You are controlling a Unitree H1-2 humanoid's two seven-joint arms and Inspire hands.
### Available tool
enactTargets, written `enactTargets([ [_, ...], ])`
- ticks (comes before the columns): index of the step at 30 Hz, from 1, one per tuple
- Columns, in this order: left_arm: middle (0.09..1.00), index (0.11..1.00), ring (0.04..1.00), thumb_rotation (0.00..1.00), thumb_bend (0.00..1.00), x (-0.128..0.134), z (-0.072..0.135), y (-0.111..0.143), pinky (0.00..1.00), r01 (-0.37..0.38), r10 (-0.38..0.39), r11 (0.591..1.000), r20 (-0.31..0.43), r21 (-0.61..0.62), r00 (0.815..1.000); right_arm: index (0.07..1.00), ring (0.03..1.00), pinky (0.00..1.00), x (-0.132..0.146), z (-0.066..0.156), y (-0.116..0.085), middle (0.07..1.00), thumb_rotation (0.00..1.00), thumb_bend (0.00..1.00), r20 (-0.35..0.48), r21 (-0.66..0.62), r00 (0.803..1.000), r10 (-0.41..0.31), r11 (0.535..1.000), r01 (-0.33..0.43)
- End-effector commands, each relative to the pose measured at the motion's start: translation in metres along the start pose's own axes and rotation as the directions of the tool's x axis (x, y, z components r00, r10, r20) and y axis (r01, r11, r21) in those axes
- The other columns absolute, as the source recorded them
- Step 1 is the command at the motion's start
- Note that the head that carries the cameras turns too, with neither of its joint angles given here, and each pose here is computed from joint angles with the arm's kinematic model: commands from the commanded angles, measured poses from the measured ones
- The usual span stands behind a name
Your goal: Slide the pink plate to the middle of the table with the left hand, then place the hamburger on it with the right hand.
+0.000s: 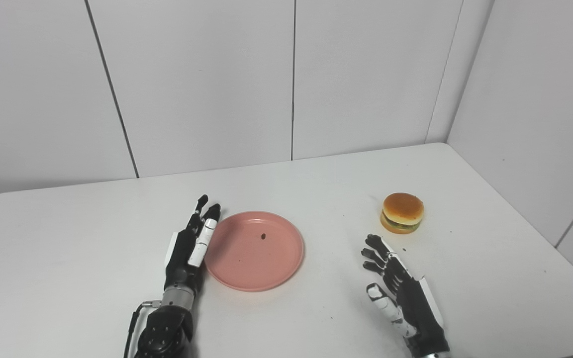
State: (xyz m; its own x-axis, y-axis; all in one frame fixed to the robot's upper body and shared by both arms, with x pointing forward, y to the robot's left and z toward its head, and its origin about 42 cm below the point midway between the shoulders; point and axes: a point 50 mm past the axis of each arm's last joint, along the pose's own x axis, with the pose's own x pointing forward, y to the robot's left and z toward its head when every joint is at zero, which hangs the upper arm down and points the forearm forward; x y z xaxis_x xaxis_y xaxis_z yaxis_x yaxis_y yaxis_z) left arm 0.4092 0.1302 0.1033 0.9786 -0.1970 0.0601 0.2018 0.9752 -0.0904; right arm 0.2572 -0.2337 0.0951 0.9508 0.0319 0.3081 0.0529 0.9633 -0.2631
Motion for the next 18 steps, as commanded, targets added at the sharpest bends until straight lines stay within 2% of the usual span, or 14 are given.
enactTargets([
  [1, 0.904, 0.945, 0.933, 0.78, 0.7, -0.021, -0.021, 0.013, 1.0, -0.016, 0.015, 1.0, -0.044, -0.011, 0.999, 0.822, 0.807, 0.78, 0.0, 0.016, 0.012, 0.81, 0.79, 0.77, 0.073, -0.06, 0.997, -0.035, 0.997, 0.04],
  [5, 0.906, 0.94, 0.938, 0.78, 0.73, -0.021, -0.019, 0.021, 0.99, -0.012, 0.011, 1.0, -0.036, -0.008, 0.999, 0.836, 0.812, 0.77, 0.01, 0.051, 0.0, 0.829, 0.75, 0.78, 0.166, -0.174, 0.985, -0.046, 0.982, 0.076],
  [9, 0.917, 0.952, 0.953, 0.78, 0.73, -0.02, -0.022, 0.028, 1.0, -0.011, 0.01, 1.0, -0.046, -0.022, 0.999, 0.846, 0.799, 0.72, 0.021, 0.081, -0.015, 0.841, 0.71, 0.81, 0.242, -0.344, 0.97, -0.001, 0.935, 0.087],
  [13, 0.912, 0.948, 0.947, 0.77, 0.72, -0.018, -0.024, 0.03, 1.0, -0.018, 0.016, 0.999, -0.052, -0.027, 0.999, 0.838, 0.786, 0.7, 0.038, 0.107, -0.033, 0.828, 0.66, 0.87, 0.259, -0.428, 0.966, 0.027, 0.899, 0.09],
  [18, 0.908, 0.953, 0.944, 0.77, 0.71, -0.015, -0.028, 0.029, 1.0, -0.024, 0.023, 0.999, -0.052, -0.029, 0.998, 0.85, 0.812, 0.72, 0.057, 0.125, -0.052, 0.854, 0.64, 0.92, 0.25, -0.506, 0.965, 0.081, 0.861, 0.058],
])
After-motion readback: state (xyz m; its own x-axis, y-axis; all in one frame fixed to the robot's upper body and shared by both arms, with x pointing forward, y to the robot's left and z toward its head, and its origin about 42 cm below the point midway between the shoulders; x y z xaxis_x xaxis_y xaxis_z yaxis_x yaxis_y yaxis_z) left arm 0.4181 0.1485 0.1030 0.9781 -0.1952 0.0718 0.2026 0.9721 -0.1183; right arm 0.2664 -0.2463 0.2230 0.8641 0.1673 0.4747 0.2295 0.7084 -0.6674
